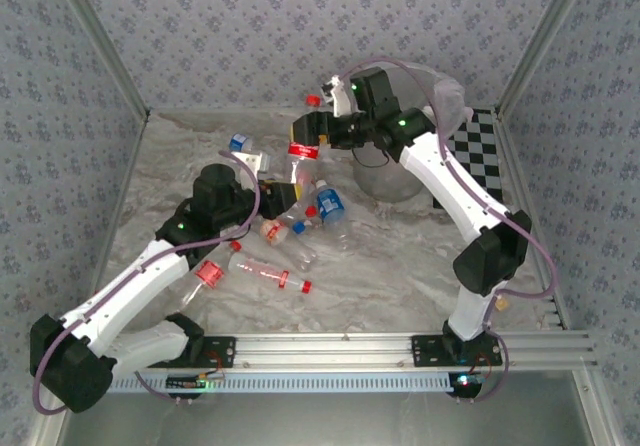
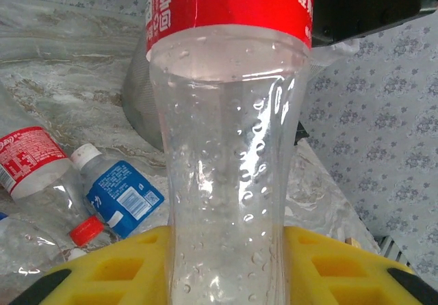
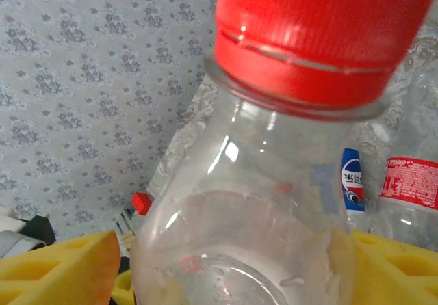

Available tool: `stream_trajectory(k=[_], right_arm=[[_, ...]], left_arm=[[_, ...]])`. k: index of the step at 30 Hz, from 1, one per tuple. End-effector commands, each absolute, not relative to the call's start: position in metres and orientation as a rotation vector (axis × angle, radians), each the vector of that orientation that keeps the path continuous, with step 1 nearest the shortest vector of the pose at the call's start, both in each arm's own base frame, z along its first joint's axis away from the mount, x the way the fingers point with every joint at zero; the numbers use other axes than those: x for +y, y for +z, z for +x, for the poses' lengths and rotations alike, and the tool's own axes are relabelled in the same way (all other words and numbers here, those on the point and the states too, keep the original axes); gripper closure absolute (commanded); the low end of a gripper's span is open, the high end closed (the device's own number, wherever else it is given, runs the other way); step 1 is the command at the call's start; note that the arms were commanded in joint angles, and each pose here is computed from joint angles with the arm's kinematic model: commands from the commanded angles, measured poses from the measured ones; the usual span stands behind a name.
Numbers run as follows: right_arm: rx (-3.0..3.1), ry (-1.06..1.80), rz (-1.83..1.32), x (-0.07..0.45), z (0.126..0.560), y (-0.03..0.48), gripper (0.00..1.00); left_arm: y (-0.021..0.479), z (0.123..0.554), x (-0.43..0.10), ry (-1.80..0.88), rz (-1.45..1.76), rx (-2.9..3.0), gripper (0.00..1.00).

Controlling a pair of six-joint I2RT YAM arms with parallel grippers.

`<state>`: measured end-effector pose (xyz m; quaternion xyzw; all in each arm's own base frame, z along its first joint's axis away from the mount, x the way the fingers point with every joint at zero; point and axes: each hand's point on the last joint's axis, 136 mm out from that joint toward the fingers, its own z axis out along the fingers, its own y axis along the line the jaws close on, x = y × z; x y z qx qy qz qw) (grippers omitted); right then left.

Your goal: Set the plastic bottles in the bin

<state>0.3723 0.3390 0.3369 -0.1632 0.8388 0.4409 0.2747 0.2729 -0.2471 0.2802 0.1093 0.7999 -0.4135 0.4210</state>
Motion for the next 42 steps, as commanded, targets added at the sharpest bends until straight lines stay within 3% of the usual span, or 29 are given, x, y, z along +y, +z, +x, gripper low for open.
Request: stream_trajectory(k=[1,3,7,10,18,25,34,42], right_arm=[[2.194,1.222,-0.456,0.339,0.37,0.36,0.33],[2.18,1.202,-0.455,0.334,0.37,0.367,0.37],[2.108,1.123,-0.523,0.32,0.365,0.392,0.41],[2.042,0.993,-0.534,0.293,0.365,0.42,0.42],[1.923,0.7,-0.227,0.154,0.385,0.473,0.48],[1.952,0.438,-0.019,0.086,0.438,0.453,0.52],[2.085,0.329,0.038,0.095,0.504,0.378,0.54],[2.271,0.335,-0.015,0.121,0.505,0.288,0.54]], left_arm=[[0.309,0.271,-0.248,-1.042,0.306,1.914,0.56],[0.307,0.271,-0.247,-1.038,0.301,1.917,0.49],[0.31,0.267,-0.244,-1.02,0.326,1.91,0.15],[0.305,0.262,-0.232,-0.94,0.328,1.956,0.01],[0.245,0.252,-0.176,-0.639,0.184,2.186,0.0],[0.198,0.236,-0.131,-0.376,0.022,2.45,0.0],[0.16,0.229,-0.115,-0.265,-0.152,2.601,0.02],[0.153,0.234,-0.117,-0.261,-0.171,2.616,0.04]])
